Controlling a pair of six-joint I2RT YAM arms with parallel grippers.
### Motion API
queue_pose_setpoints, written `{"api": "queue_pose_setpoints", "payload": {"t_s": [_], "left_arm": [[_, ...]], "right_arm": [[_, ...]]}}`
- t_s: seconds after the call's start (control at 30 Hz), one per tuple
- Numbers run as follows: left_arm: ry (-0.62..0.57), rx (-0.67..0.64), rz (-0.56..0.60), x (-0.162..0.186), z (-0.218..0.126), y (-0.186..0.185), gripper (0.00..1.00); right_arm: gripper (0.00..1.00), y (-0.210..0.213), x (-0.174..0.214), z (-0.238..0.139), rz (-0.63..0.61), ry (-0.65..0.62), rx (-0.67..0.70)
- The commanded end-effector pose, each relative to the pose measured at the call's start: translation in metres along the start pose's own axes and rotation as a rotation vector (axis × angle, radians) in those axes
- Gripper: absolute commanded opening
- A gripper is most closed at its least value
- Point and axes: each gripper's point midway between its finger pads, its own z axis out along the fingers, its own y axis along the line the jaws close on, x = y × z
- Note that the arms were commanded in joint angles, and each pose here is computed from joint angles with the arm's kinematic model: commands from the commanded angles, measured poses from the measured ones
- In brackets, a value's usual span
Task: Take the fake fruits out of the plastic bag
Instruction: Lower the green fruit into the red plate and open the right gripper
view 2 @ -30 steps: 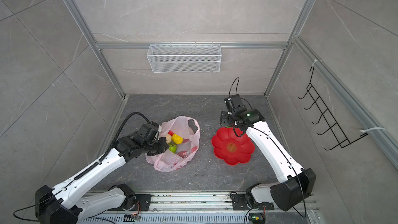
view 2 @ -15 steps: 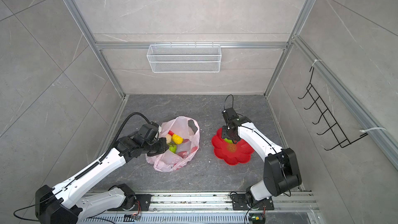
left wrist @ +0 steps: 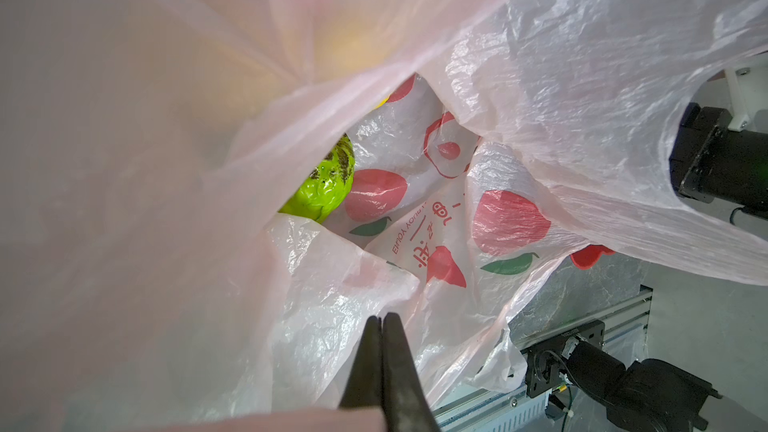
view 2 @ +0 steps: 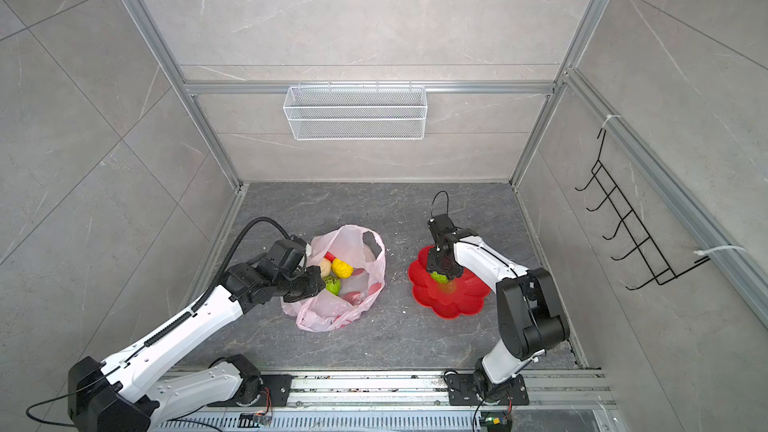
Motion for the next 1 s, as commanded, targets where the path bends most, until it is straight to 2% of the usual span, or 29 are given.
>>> {"api": "queue_pose_setpoints", "payload": {"t_s": [0.0, 0.3, 0.57, 0.97], "left_arm": [[0.003, 0.0, 0.011, 0.001, -0.002, -0.001, 0.0], [0.007, 0.003, 0.013, 0.002, 0.0, -0.001, 0.0], [0.006, 0.007, 0.015, 0.002, -0.001, -0.001, 0.0], [0.002, 0.011, 0.016, 0.003, -0.001, -0.001, 0.0]], "right_arm": [[0.29, -0.002, 0.004, 0.008, 0.004, 0.02, 0.0], [0.36, -0.002, 0.009, 0.015, 0.006, 0.046, 0.002], [0.55, -0.003, 0.008, 0.014, 0.003, 0.049, 0.013], [0.74, -0.003, 0.0, -0.006, -0.008, 0.028, 0.009]]}}
